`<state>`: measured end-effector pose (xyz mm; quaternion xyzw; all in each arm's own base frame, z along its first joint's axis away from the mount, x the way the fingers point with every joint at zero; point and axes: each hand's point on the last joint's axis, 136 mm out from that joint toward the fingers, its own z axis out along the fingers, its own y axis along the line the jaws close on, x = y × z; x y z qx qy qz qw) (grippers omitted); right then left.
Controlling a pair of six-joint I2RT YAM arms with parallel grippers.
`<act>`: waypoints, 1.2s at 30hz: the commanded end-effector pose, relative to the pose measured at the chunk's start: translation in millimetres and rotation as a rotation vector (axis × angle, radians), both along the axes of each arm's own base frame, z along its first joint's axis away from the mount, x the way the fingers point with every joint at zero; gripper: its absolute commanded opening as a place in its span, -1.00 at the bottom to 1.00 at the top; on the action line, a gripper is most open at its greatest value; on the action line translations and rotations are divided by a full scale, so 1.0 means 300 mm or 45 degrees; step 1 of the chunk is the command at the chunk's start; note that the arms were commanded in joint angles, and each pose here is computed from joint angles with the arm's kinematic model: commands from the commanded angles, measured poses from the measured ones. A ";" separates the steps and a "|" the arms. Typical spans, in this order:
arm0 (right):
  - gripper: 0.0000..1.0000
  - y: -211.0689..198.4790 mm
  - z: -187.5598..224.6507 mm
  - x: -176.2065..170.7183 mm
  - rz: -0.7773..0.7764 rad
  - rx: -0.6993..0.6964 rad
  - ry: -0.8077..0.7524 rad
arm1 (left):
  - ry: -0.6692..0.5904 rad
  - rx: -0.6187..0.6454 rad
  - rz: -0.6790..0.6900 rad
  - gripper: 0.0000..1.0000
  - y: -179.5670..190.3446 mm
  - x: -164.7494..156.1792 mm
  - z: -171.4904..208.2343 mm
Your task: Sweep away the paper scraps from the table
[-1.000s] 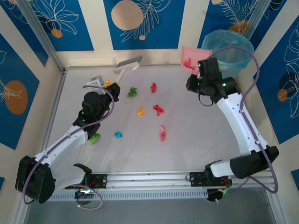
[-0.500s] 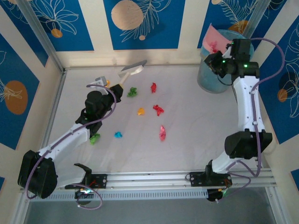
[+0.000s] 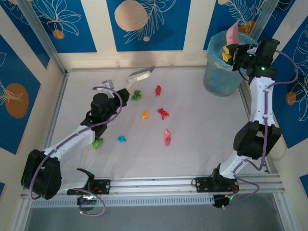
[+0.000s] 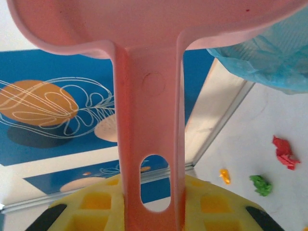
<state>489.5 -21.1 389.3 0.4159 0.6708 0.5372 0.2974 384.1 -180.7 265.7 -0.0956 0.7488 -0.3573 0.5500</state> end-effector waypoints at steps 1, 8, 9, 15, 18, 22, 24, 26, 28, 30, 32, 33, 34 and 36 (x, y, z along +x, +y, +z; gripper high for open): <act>-1.00 0.013 0.082 0.006 0.037 0.127 -0.078 | -0.151 -0.085 -0.021 -1.00 -0.006 0.014 0.154; -1.00 0.054 0.100 0.035 0.134 0.285 -0.119 | -0.143 -0.080 -0.025 -1.00 -0.011 0.021 0.147; -1.00 0.057 0.114 0.036 0.146 0.264 -0.133 | -0.141 -0.081 -0.027 -1.00 -0.013 0.022 0.146; -1.00 0.031 0.068 0.036 0.048 0.311 -0.070 | -0.135 -0.082 -0.035 -1.00 -0.017 0.023 0.141; -1.00 0.026 0.071 0.015 -0.009 0.337 -0.068 | -0.133 -0.084 -0.035 -1.00 -0.019 0.026 0.141; -1.00 0.023 0.098 -0.035 -0.120 0.313 -0.058 | -0.124 -0.083 -0.046 -1.00 -0.027 0.029 0.135; -1.00 0.023 0.115 -0.056 -0.152 0.296 -0.056 | -0.124 -0.087 -0.050 -1.00 -0.030 0.031 0.136; -1.00 0.020 0.131 -0.066 -0.174 0.314 -0.078 | -0.119 -0.088 -0.058 -1.00 -0.034 0.031 0.134; -1.00 0.032 0.167 -0.071 -0.155 0.327 -0.131 | -0.121 -0.089 -0.059 -1.00 -0.034 0.029 0.138; -1.00 0.068 0.206 -0.084 -0.102 0.322 -0.172 | -0.121 -0.087 -0.055 -1.00 -0.032 0.029 0.136; -1.00 0.090 0.242 -0.104 -0.094 0.282 -0.223 | -0.121 -0.083 -0.053 -1.00 -0.030 0.028 0.137; -1.00 0.079 0.251 -0.112 -0.121 0.252 -0.238 | -0.119 -0.084 -0.053 -1.00 -0.030 0.027 0.136; -1.00 0.064 0.235 -0.114 -0.156 0.239 -0.210 | -0.117 -0.086 -0.056 -1.00 -0.032 0.027 0.134; -1.00 0.041 0.195 -0.099 -0.180 0.259 -0.169 | -0.119 -0.090 -0.068 -1.00 -0.037 0.025 0.139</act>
